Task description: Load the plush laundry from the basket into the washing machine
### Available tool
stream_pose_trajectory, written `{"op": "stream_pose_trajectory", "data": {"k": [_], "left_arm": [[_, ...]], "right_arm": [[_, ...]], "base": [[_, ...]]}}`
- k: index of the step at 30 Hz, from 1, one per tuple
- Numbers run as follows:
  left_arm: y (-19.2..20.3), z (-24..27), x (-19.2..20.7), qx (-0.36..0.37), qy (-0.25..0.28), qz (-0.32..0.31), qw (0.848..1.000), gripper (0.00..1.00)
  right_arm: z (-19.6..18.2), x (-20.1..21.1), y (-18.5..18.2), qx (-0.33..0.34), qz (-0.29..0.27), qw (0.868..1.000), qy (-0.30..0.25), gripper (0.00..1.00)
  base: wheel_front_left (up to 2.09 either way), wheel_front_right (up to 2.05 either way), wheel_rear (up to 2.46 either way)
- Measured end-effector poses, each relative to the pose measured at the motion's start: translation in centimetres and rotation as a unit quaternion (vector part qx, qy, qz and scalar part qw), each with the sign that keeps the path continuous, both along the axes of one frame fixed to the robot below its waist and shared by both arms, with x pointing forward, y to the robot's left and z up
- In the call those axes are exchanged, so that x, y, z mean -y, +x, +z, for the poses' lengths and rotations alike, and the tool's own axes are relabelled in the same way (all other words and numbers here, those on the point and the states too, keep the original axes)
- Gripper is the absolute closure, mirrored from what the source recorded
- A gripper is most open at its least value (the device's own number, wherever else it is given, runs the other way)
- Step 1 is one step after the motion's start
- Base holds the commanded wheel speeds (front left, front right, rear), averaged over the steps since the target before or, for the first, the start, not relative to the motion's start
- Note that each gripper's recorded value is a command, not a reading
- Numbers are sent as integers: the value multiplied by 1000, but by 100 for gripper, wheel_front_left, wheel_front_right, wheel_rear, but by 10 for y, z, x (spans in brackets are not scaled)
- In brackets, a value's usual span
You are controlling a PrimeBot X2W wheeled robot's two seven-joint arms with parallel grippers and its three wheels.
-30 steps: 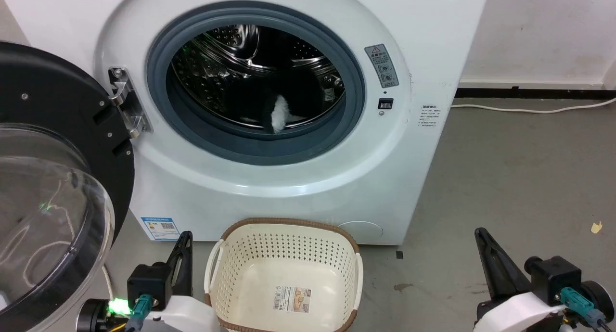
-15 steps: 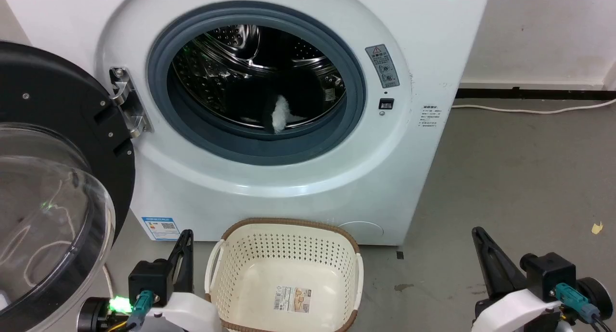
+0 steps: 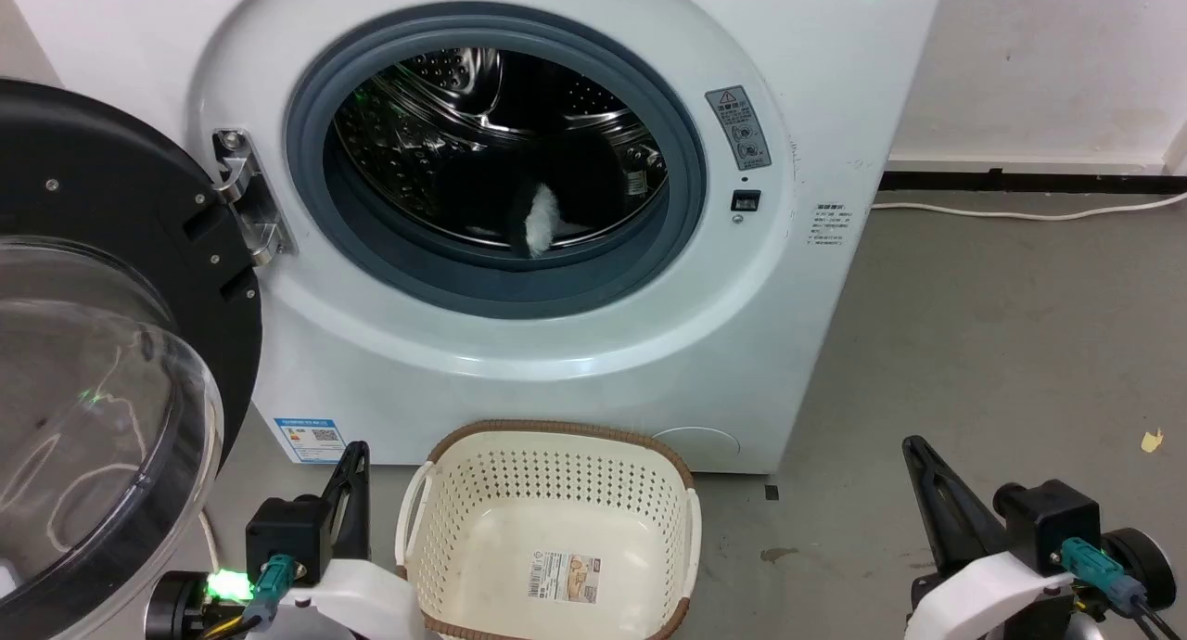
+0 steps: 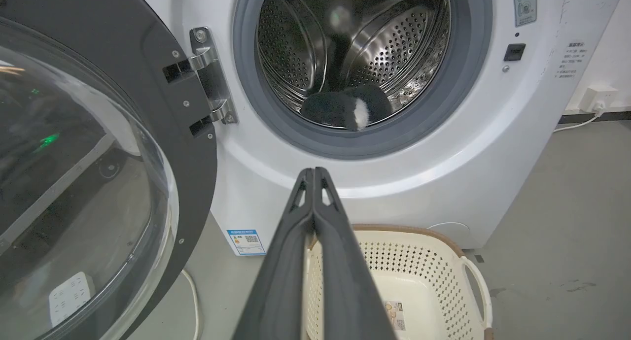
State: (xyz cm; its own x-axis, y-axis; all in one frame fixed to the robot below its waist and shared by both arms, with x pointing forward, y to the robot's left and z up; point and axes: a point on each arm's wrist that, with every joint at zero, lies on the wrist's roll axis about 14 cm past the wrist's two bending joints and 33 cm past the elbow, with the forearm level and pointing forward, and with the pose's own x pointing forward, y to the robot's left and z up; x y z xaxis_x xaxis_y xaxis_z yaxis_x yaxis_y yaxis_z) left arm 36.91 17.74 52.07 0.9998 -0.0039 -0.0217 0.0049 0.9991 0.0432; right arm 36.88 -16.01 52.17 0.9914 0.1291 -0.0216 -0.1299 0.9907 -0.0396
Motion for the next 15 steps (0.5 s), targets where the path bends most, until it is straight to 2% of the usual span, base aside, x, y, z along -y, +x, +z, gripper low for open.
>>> {"op": "stream_pose_trajectory", "data": {"k": [15], "left_arm": [[0,1,-1,1,3,1,1000,100]], "right_arm": [[0,0,0,0,1,1000,0,100]], "base": [[0,0,0]]}}
